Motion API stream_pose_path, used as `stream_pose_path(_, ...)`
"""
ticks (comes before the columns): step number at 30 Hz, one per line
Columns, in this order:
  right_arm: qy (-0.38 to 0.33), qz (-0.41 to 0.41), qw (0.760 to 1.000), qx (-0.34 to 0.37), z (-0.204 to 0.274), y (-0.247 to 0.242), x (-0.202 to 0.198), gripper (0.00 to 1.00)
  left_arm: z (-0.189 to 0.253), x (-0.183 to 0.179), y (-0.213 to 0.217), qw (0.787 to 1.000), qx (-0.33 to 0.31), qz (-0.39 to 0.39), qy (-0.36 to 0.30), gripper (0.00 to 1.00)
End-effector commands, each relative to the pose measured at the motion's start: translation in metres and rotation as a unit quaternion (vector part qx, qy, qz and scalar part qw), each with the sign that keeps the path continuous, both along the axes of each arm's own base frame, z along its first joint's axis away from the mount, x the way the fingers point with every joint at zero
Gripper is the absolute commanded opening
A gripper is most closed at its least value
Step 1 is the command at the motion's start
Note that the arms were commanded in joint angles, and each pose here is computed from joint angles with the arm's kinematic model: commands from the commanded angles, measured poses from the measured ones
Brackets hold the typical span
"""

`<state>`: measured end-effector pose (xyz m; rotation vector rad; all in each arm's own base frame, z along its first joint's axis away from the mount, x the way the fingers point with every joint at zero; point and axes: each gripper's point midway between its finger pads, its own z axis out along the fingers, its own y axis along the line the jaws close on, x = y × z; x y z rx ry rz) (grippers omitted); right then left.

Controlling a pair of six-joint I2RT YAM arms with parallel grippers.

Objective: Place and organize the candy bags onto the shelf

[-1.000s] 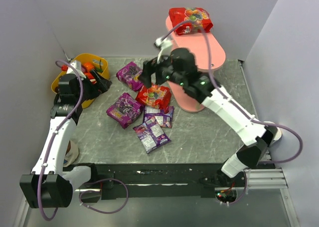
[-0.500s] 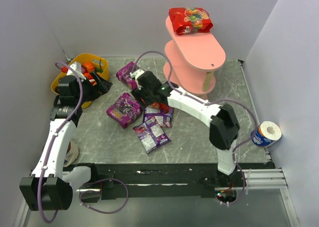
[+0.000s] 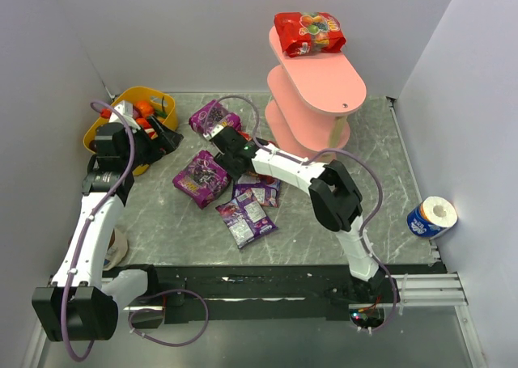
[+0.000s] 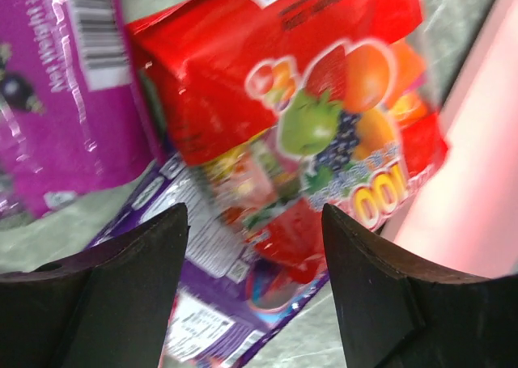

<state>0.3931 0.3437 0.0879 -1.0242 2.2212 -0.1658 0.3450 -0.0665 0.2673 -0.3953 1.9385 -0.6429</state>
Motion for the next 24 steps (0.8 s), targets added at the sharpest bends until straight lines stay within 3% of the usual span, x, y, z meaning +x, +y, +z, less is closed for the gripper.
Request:
stream_pose_path(1, -0.050, 0.008, 0.999, -0.014, 0.015, 0.010, 0.019, 0.73, 0.008, 0.001, -0.004, 1.000, -0.006, -0.011, -0.011, 0.96)
stream_pose_path(9, -0.027, 0.024, 0.999, -0.031, -0.019, 0.013, 0.021, 0.72, 0.010, 0.002, -0.005, 1.000, -0.008, -0.013, -0.012, 0.96)
stream_pose_path(14, -0.018, -0.017, 0.999, -0.026, -0.026, 0.005, 0.034, 0.71, 0.010, 0.002, -0.005, 1.000, -0.007, -0.013, -0.011, 0.96)
stream_pose_path(18, -0.022, -0.036, 0.999, -0.014, -0.023, -0.001, 0.044, 0.63, 0.010, 0.001, -0.005, 1.000, -0.007, -0.013, -0.012, 0.96)
stream_pose_path(21, -0.023, -0.042, 0.999, -0.010, -0.016, -0.002, 0.048, 0.43, 0.011, 0.001, -0.006, 1.000, -0.007, -0.015, -0.011, 0.96)
stream_pose_path(22, -0.026, -0.044, 0.999, -0.005, -0.010, -0.002, 0.048, 0.29, 0.011, 0.001, -0.005, 1.000, -0.007, -0.013, -0.012, 0.96)
stream_pose_path(24, -0.031, -0.046, 0.998, 0.003, -0.003, -0.003, 0.048, 0.12, 0.012, 0.001, -0.005, 1.000, -0.008, -0.013, -0.012, 0.96)
